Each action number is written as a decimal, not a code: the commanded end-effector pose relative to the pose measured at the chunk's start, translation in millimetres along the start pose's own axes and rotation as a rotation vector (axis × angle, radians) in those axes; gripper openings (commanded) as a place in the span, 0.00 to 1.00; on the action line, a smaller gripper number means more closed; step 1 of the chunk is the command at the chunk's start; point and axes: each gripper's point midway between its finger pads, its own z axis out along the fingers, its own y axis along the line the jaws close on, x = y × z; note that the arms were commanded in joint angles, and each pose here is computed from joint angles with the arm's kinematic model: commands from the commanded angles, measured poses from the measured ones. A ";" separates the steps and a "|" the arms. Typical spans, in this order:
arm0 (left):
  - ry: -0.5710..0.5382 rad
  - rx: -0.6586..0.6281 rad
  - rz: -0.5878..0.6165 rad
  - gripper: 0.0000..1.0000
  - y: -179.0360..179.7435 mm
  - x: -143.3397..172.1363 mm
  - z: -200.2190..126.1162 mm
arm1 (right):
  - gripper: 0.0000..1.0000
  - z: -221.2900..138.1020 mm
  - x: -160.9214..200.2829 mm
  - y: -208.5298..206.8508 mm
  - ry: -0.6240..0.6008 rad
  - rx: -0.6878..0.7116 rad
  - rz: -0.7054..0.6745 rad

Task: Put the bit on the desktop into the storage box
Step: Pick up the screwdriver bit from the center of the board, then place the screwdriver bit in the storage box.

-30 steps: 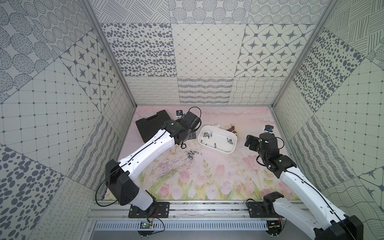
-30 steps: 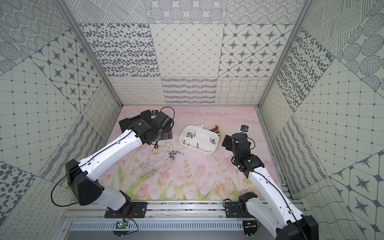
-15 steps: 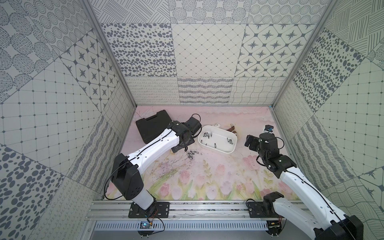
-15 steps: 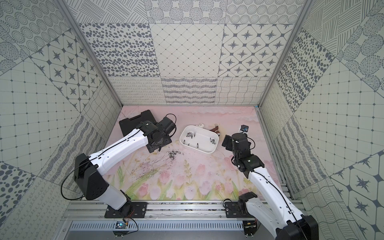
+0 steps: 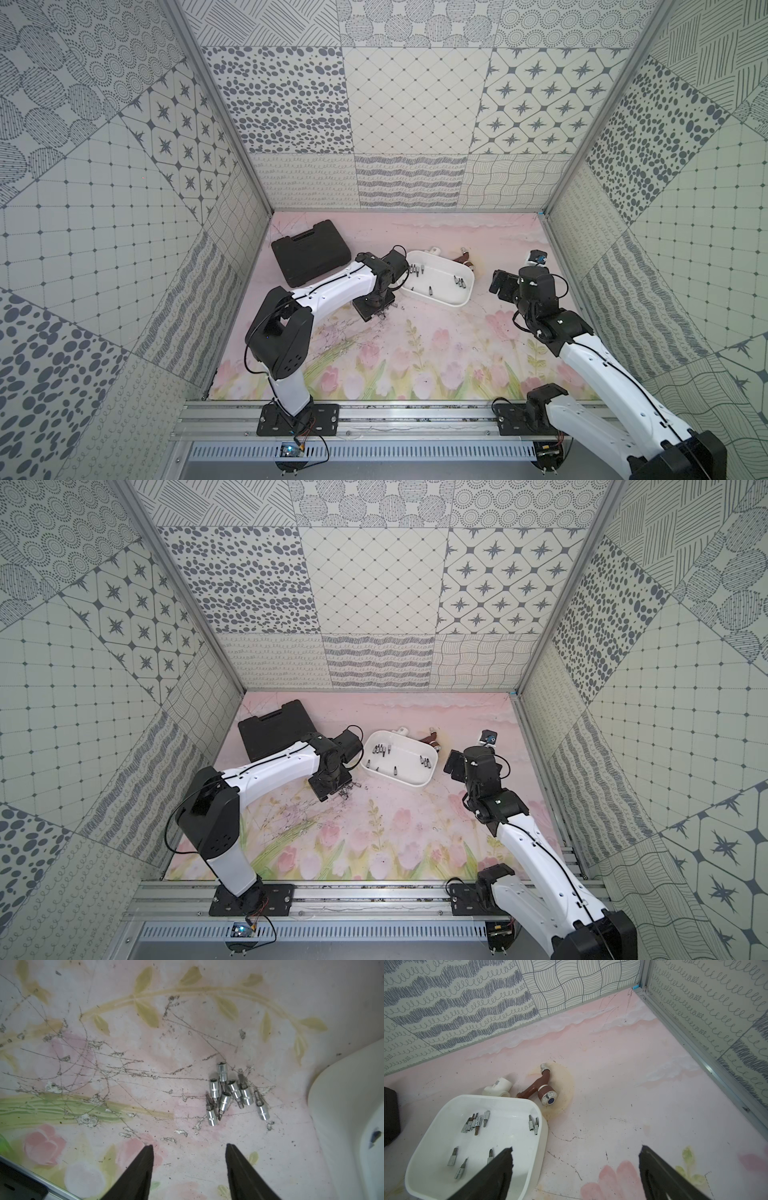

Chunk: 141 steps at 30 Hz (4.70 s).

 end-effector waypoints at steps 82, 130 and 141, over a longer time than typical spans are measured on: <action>0.104 0.095 -0.070 0.00 -9.5 -4.1 14.1 | 0.97 -3.0 -9.9 -2.1 -0.040 0.001 0.019; 0.019 0.542 0.943 0.00 -195.0 16.4 -31.6 | 0.97 -4.4 -9.4 -2.9 -0.042 0.000 0.019; 0.015 0.359 0.991 0.00 -182.4 5.9 9.7 | 0.97 -1.5 -5.7 -2.7 -0.029 0.002 0.021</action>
